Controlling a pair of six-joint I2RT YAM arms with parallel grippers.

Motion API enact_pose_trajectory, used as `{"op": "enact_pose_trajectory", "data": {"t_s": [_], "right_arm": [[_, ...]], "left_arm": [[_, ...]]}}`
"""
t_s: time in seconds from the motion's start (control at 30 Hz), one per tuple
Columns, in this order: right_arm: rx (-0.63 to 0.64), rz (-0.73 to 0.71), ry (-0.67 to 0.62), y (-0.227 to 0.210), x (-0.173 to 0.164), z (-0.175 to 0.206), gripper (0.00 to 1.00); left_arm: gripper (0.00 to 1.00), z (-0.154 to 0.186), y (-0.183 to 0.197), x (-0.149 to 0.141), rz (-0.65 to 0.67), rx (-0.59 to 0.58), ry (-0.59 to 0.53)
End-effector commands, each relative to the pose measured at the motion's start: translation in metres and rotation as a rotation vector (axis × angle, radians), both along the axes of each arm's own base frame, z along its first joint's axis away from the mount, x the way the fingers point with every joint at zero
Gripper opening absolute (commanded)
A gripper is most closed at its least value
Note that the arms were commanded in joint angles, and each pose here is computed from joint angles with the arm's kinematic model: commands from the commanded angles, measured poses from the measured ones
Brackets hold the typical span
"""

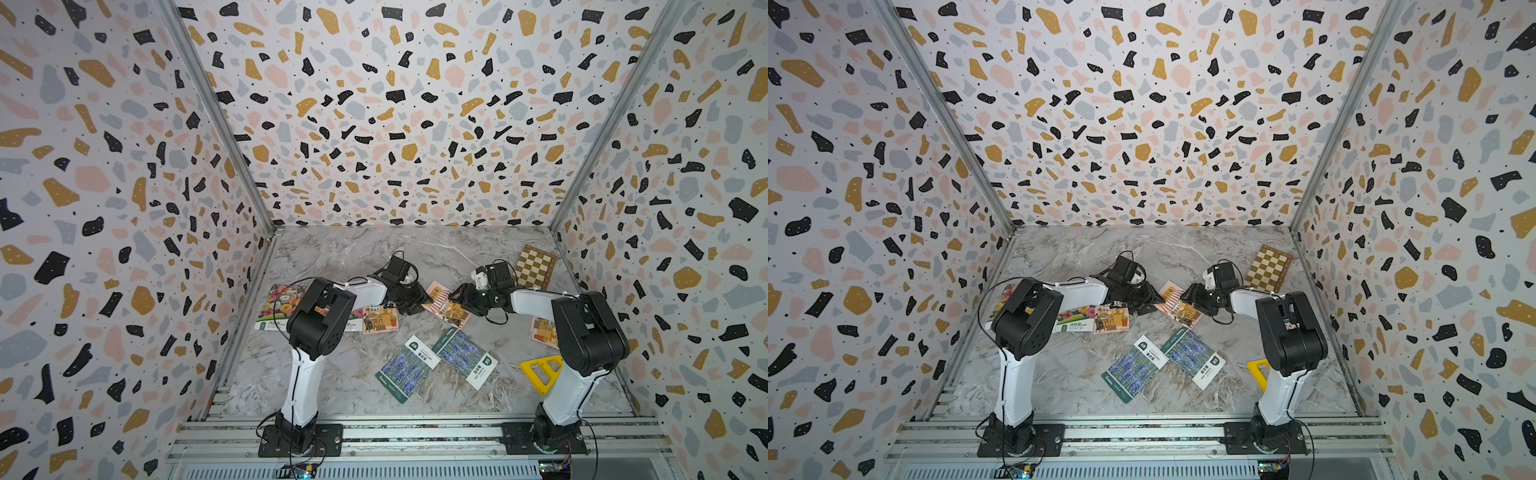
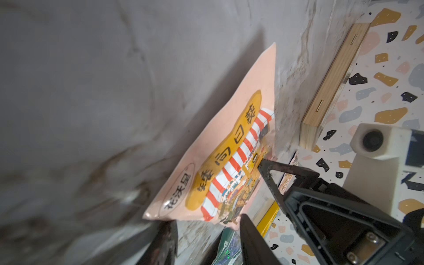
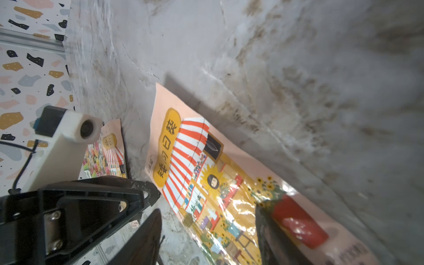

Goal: Arrange the seed packets in a row
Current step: Pick up the seed packet from the center of the board.

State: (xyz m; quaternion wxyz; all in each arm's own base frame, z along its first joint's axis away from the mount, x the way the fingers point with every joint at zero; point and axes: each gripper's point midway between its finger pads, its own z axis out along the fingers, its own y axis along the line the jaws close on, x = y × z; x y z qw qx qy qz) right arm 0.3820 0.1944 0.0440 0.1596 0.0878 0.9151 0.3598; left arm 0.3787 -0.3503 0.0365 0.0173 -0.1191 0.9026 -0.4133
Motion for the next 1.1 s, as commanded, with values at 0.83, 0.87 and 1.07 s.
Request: {"op": "enact_pose_trajectory", "data": {"t_s": [0.83, 0.87, 1.07], "right_arm": [[0.089, 0.036, 0.106, -0.002, -0.017, -0.019, 0.58], [0.083, 0.035, 0.094, -0.004, -0.016, -0.016, 0.58], [0.053, 0.053, -0.051, -0.013, -0.001, 0.016, 0.6]], "left_arm": [[0.11, 0.024, -0.048, 0.022, -0.111, -0.256, -0.165], [0.08, 0.027, -0.048, 0.021, -0.118, -0.25, -0.175], [0.0, 0.047, -0.034, 0.009, -0.202, -0.184, -0.185]]}}
